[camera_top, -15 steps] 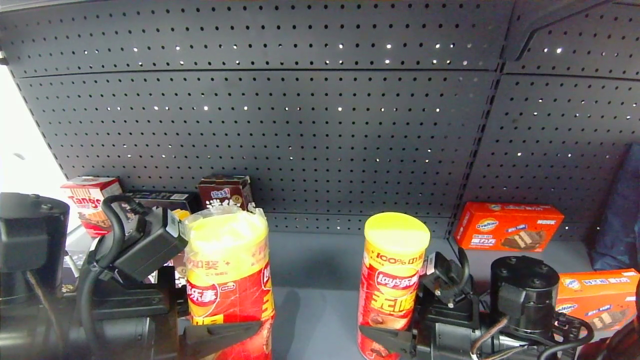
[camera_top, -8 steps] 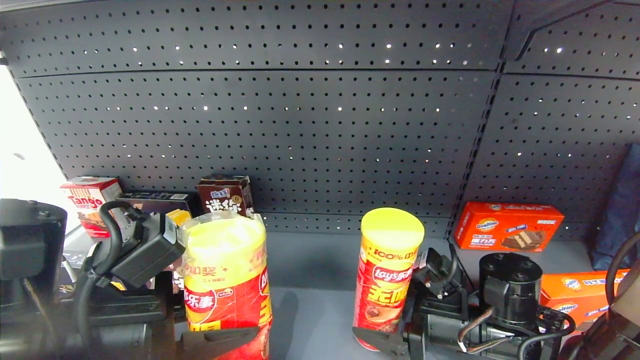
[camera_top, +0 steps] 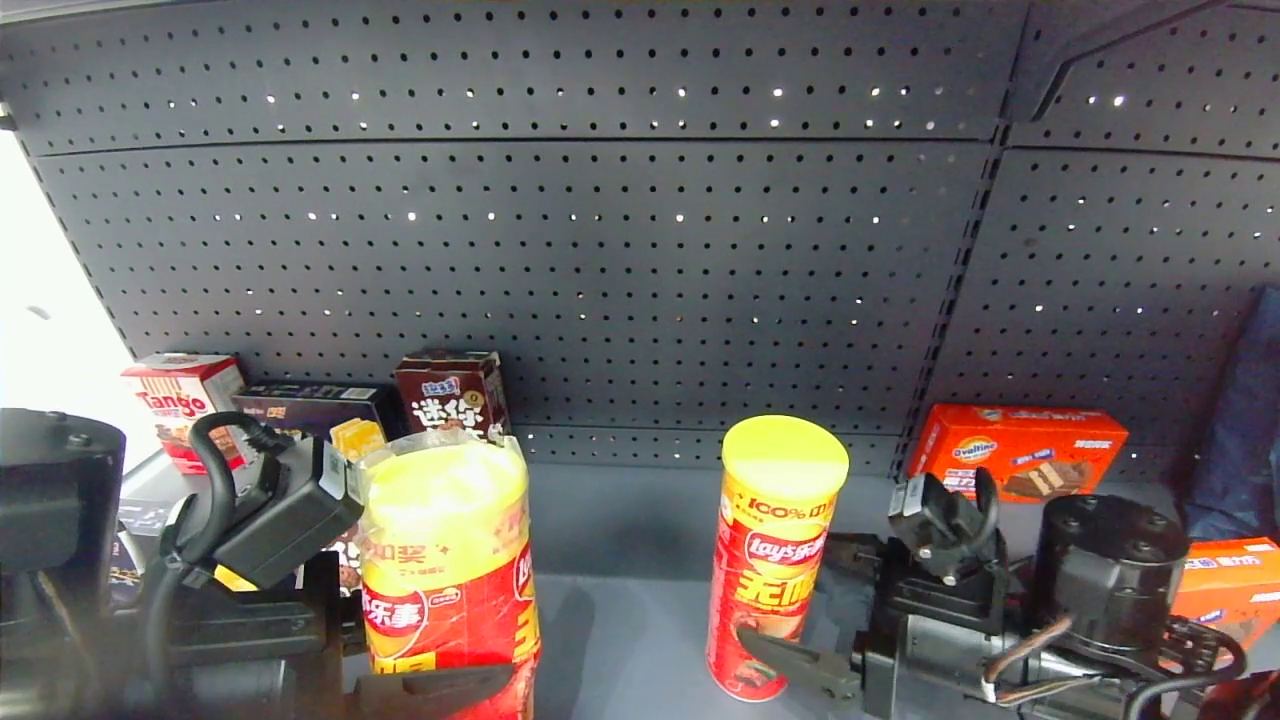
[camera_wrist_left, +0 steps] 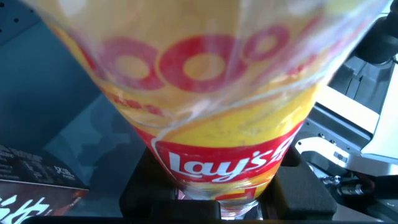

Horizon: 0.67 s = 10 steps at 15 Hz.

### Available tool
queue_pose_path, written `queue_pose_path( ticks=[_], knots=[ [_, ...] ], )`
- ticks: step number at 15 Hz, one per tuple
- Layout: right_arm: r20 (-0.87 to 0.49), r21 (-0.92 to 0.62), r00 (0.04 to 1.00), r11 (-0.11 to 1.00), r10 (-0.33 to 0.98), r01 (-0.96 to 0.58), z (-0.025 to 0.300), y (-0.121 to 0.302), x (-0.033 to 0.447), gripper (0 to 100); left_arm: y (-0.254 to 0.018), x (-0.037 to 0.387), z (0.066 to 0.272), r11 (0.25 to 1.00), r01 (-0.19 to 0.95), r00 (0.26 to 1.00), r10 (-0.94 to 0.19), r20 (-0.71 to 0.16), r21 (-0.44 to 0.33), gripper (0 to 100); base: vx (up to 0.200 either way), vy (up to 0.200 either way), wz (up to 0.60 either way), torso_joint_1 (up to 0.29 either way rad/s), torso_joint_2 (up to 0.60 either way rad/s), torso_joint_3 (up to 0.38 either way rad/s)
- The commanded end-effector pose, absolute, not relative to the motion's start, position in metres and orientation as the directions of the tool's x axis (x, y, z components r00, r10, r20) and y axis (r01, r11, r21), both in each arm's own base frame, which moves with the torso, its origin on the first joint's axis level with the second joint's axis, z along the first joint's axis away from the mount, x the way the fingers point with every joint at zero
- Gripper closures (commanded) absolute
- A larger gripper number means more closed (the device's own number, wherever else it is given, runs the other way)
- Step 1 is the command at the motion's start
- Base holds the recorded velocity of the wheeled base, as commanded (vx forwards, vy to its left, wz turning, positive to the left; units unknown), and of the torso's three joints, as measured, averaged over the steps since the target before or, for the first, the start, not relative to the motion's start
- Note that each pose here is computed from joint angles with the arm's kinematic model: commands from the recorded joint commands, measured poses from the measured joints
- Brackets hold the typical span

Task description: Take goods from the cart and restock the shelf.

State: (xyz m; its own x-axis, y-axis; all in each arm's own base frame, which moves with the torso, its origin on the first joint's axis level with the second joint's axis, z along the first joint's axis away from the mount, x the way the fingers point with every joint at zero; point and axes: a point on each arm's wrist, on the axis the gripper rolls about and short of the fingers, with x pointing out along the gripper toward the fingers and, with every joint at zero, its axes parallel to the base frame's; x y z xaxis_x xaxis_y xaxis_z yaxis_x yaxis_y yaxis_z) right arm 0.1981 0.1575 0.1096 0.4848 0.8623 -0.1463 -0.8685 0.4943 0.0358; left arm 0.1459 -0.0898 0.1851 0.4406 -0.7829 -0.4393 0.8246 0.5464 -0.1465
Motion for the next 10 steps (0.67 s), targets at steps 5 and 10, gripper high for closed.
queue_pose_path(
  ticks=[5,10],
  knots=[
    [0.032,-0.08,0.538,0.539,0.842,-0.838,0.18,0.1,0.131,0,-0.089,0.146,0.185,0.555,0.82,0.449,-0.777,-0.442,-0.142,100,0.0,0.0,0.0,0.0,0.0,0.0],
    [0.003,-0.063,0.837,0.835,0.548,-0.547,0.202,0.059,0.092,0,-0.09,0.146,0.186,0.557,0.819,0.454,-0.776,-0.438,-0.138,100,0.0,0.0,0.0,0.0,0.0,0.0]
  ],
)
